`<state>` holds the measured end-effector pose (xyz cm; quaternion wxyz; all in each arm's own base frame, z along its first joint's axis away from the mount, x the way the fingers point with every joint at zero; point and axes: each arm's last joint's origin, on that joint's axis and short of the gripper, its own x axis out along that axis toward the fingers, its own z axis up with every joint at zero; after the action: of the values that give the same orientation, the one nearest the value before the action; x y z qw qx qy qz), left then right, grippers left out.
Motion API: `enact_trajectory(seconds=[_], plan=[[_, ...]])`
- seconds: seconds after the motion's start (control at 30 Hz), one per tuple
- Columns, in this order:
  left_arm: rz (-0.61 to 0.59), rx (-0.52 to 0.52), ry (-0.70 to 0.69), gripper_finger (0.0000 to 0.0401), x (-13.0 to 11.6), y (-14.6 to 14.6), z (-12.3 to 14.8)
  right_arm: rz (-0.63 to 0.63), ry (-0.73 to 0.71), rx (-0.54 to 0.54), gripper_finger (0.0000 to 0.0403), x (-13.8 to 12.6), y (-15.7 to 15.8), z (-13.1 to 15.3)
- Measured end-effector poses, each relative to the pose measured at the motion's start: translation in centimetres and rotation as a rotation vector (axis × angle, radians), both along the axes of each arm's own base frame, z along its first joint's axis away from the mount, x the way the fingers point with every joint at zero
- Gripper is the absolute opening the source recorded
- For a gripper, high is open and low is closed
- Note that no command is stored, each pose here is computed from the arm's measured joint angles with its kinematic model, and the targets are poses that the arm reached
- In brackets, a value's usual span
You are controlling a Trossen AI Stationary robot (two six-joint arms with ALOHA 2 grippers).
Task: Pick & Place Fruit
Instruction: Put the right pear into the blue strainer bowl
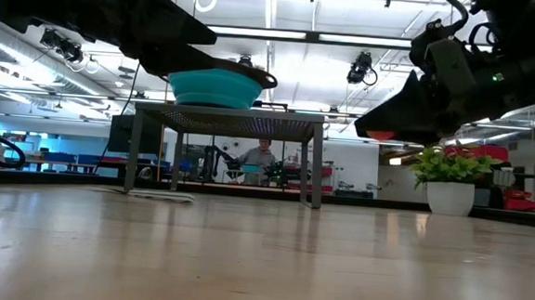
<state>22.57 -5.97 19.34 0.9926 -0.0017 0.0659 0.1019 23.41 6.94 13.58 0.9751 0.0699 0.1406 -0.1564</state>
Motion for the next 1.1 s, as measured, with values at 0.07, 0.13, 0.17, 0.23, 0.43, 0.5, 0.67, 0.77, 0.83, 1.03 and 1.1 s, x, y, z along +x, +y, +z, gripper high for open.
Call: enact_trajectory(seconds=[0.07,0.13,0.17,0.23,0.43,0.5,0.67,0.77,0.83,1.03,1.1], plan=[[0.0,-0.002,0.0,0.0372,0.0,0.0,0.0,-0.007,-0.001,0.001,0.0124,0.1,-0.2,0.0],[-0.001,-0.001,0.003,0.0372,0.0,0.0,0.0,-0.01,-0.007,0.004,0.0124,0.2,-0.2,0.2],[-0.005,-0.001,0.003,0.0372,0.0,0.0,0.0,-0.009,-0.01,0.005,0.0124,0.3,-0.2,0.3],[-0.014,0.009,0.005,0.0372,0.0,0.0,0.0,-0.002,-0.018,-0.006,0.0124,0.6,-0.1,0.6],[-0.014,0.046,0.008,0.0372,0.0,0.0,0.0,0.043,-0.024,-0.063,0.0124,1.3,0.3,1.4],[-0.005,0.069,0.012,0.0372,0.0,0.0,0.0,0.041,-0.021,-0.076,0.0124,1.4,0.1,1.5],[0.008,0.104,0.019,0.0372,0.1,0.3,0.0,0.068,0.05,-0.117,0.0124,1.3,-0.2,0.9],[0.015,0.106,0.023,0.0372,0.1,0.5,0.0,0.164,0.118,-0.128,0.0128,1.0,0.3,0.3],[0.02,0.106,0.027,0.0372,0.1,0.6,0.0,0.199,0.12,-0.113,0.0133,0.9,0.8,0.4],[0.024,0.093,0.023,0.0372,0.1,0.6,0.0,0.156,0.051,-0.095,0.0126,0.5,1.6,1.3],[0.021,0.084,0.02,0.0372,0.1,0.6,0.0,0.142,0.035,-0.098,0.0122,0.5,1.6,1.6]])
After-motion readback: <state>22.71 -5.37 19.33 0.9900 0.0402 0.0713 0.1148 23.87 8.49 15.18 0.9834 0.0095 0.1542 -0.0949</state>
